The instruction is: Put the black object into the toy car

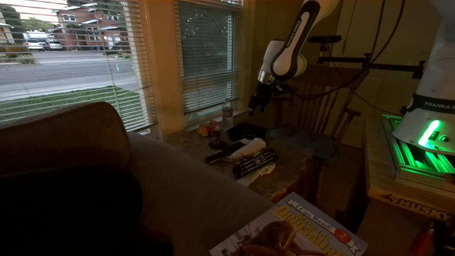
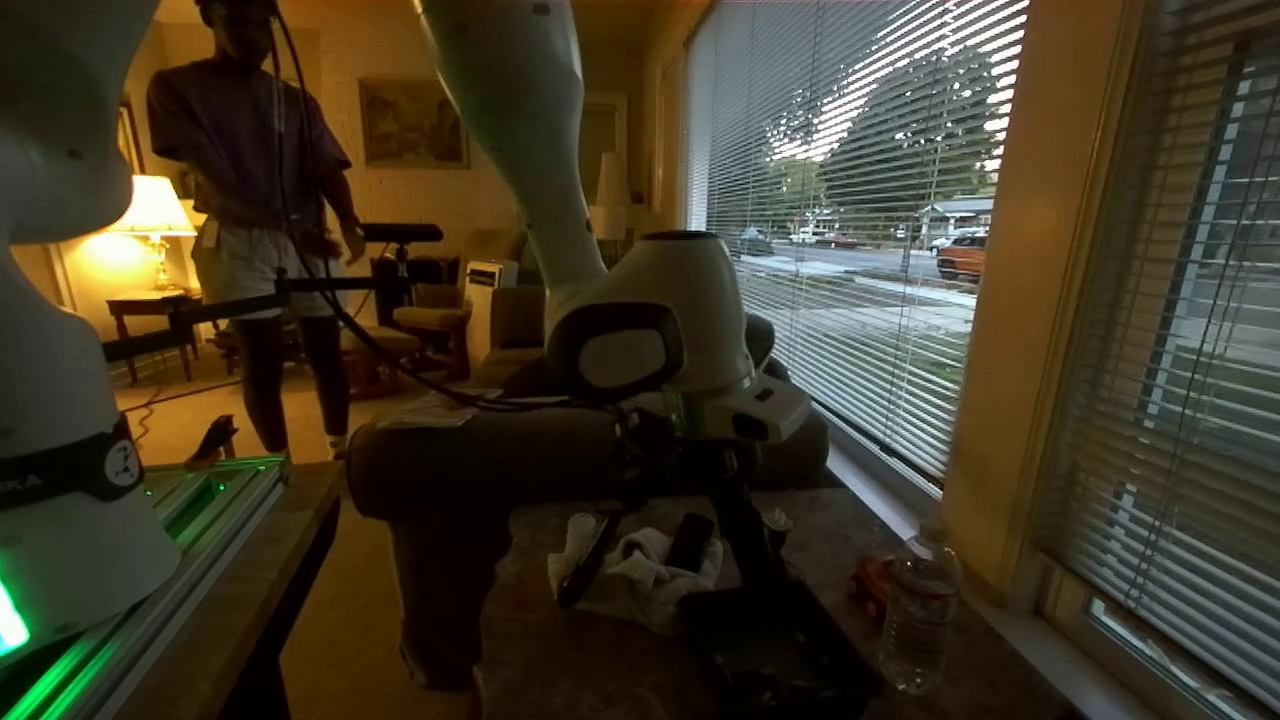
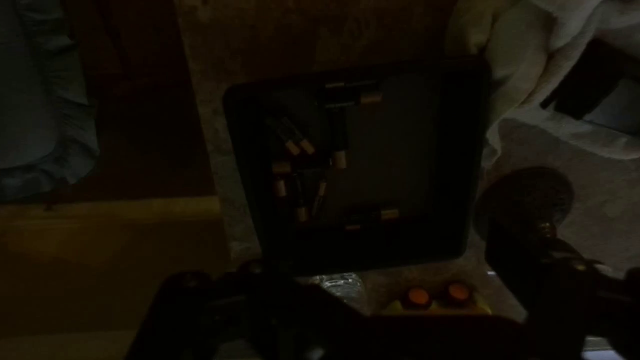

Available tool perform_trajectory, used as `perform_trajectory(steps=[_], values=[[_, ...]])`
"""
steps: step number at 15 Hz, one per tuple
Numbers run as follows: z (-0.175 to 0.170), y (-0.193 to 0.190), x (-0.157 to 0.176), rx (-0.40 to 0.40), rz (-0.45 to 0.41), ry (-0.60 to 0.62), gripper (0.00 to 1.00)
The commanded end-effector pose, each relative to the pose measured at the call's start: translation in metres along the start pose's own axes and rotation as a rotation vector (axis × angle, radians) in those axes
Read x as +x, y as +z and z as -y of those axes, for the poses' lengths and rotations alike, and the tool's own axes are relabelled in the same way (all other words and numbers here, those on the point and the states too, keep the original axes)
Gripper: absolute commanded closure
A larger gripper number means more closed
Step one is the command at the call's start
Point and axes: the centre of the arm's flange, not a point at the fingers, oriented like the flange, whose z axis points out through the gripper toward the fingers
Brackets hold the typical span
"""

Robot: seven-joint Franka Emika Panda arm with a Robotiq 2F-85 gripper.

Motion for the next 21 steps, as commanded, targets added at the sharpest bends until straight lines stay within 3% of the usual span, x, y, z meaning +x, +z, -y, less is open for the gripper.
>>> perform_trajectory(steps=[1, 13, 21], values=[[-0.007, 0.040, 0.016, 0.018, 0.021, 0.005, 0.00], [-0.012, 0.105, 0.007, 0.017, 0.120, -0.072, 0.00], [-0.006, 0.128, 0.009, 0.030, 0.116, -0.120, 0.01]])
